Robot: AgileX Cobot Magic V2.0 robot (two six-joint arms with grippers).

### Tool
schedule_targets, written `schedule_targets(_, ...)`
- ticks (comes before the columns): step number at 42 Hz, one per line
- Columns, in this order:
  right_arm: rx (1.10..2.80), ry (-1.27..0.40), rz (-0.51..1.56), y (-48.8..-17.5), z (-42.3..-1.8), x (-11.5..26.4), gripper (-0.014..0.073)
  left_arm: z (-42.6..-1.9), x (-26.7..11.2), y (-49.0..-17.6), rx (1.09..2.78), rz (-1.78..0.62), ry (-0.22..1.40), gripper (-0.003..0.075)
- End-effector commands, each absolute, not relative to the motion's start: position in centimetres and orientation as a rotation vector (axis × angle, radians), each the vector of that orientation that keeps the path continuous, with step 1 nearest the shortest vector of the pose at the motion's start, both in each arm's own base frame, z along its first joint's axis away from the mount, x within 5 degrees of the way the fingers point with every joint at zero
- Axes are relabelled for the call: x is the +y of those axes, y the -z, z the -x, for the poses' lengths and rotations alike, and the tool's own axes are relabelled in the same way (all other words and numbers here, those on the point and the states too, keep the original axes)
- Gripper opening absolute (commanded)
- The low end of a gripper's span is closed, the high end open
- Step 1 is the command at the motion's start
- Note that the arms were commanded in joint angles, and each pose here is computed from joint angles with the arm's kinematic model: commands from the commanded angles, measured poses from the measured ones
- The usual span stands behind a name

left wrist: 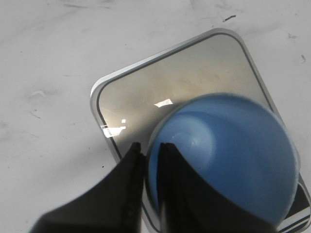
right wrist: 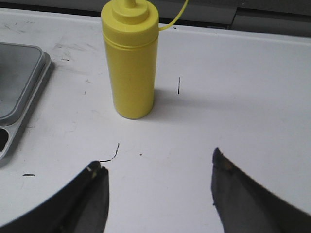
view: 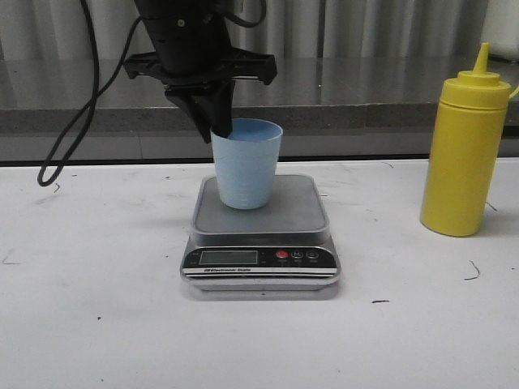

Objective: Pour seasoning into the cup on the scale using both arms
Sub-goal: 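Open the left gripper and raise it away from the cup, then move the right gripper toward the yellow squeeze bottle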

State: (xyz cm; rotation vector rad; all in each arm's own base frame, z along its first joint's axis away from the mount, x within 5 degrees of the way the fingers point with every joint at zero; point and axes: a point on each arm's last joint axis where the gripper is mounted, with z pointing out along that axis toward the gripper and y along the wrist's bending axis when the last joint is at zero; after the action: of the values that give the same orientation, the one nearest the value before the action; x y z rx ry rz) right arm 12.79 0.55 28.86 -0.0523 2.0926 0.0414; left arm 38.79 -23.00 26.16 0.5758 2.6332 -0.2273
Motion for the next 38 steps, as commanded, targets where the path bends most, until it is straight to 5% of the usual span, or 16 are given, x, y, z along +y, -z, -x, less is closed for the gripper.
schedule_targets(1, 2.001, -0.021, 0.056, -30.3, -13.3, 0.4, 0.0479, -38.4, -23.2, -29.5, 2.523, -0.561, 0.282, 0.0169)
schedule_targets(12, 2.001, -0.021, 0.056, -30.3, -13.3, 0.4, 0.0479, -38.1, -23.0, -30.6, 2.494, -0.559, 0.291, 0.0436)
schedule_targets(27, 2.001, -0.021, 0.056, -30.3, -13.3, 0.4, 0.0479, -33.1, -19.6, -38.9, 2.306, -0.595, 0.266, 0.0353)
schedule_targets(38, 2.001, -0.021, 0.056, -30.3, -13.3, 0.4, 0.0479, -26.5, -15.0, -41.1, 2.176, -0.564, 0.248, 0.0313)
